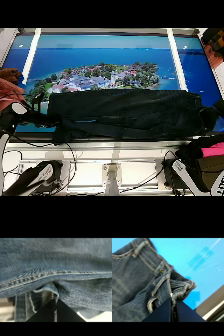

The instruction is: Fold the clothes and pants, and hang the long-sleeved shirts on hangers.

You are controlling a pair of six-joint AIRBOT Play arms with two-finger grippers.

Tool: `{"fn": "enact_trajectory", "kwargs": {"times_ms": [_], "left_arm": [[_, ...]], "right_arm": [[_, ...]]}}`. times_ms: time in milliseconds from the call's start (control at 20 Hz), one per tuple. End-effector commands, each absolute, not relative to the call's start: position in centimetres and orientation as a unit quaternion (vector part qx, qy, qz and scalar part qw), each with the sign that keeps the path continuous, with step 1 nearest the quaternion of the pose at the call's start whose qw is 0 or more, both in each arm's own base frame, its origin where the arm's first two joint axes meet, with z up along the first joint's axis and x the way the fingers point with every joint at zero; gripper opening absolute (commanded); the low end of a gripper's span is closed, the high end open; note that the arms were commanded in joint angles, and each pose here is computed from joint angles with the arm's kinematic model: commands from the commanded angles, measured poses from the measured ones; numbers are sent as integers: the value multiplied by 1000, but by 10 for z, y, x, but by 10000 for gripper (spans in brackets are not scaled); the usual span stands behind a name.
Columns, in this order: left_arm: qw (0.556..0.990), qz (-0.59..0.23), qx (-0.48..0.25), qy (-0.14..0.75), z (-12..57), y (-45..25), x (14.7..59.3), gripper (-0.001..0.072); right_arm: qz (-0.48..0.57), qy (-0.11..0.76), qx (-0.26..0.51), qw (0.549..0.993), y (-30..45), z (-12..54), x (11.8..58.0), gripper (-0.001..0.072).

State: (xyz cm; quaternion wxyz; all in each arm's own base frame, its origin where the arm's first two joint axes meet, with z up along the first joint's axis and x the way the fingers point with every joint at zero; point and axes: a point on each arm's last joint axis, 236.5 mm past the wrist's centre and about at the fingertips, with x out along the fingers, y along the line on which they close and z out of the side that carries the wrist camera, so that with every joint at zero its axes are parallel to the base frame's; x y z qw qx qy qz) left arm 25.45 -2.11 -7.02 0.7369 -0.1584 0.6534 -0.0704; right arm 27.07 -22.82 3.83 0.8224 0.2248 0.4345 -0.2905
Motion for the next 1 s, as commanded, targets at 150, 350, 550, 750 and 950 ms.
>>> {"fn": "enact_trajectory", "kwargs": {"times_ms": [150,350,550,750,950], "left_arm": [[782,-20,-159,603,-89,3,298,28],[840,23,-151,520,-79,28,344,27],[900,68,-159,400,-24,57,406,25],[941,66,-143,300,69,76,470,25],[956,41,-128,260,159,76,491,25]], "right_arm": [[-205,423,253,846,-192,45,295,39],[-136,403,280,861,-163,57,314,39],[-99,342,326,876,-147,81,342,39],[-82,276,284,915,-126,112,389,37],[-89,209,249,941,-122,166,417,36]]}}
